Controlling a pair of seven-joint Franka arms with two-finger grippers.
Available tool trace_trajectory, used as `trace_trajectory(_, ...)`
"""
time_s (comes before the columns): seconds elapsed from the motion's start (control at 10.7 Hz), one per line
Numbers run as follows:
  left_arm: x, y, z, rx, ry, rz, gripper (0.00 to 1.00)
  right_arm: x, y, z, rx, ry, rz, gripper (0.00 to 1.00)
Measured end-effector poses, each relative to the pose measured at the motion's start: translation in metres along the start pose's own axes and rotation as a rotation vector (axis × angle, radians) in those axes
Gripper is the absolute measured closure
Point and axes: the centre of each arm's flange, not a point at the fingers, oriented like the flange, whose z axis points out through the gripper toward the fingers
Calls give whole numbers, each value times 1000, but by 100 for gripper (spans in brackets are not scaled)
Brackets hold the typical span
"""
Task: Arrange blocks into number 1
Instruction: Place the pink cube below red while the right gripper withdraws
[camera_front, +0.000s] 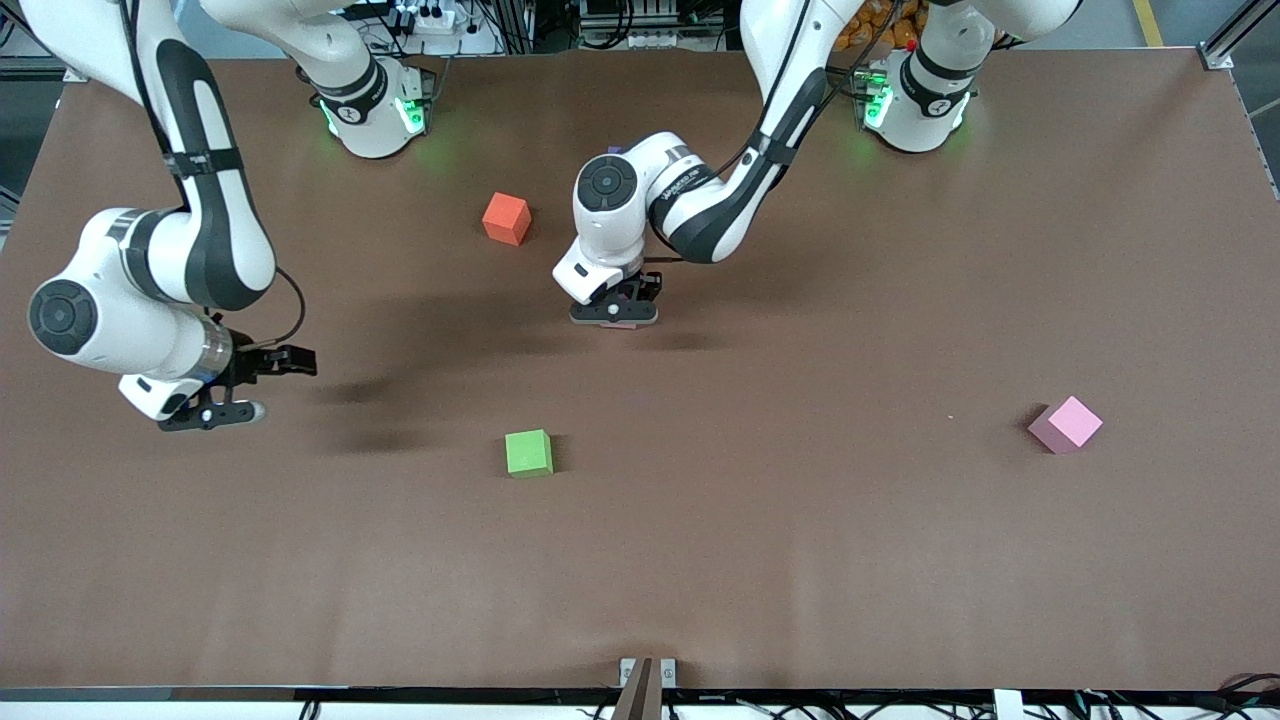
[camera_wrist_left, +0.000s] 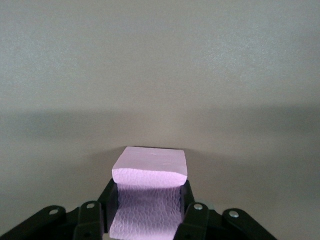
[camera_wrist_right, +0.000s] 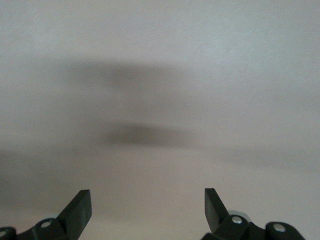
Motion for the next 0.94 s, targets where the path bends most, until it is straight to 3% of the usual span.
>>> trace_trajectory(0.19, -2, 2, 4, 3, -2, -3, 47, -11, -15, -18, 8, -29, -33, 0)
trace_trajectory(0.38, -4, 3, 6, 5, -3, -1, 48, -17, -15, -31, 8, -25, -41, 0)
trace_trajectory(0.56, -4, 4, 5, 4, -2, -15, 49, -20, -10, -40, -35, -18, -57, 0)
trace_trajectory(0.84, -3, 7, -1, -8, 6, -75, 9, -36, 7, -71, -30, 10, -37, 0)
trace_trajectory(0.94, 1, 9, -10, -21, 18, -90, 0, -42, 14, -81, -23, 25, -26, 0)
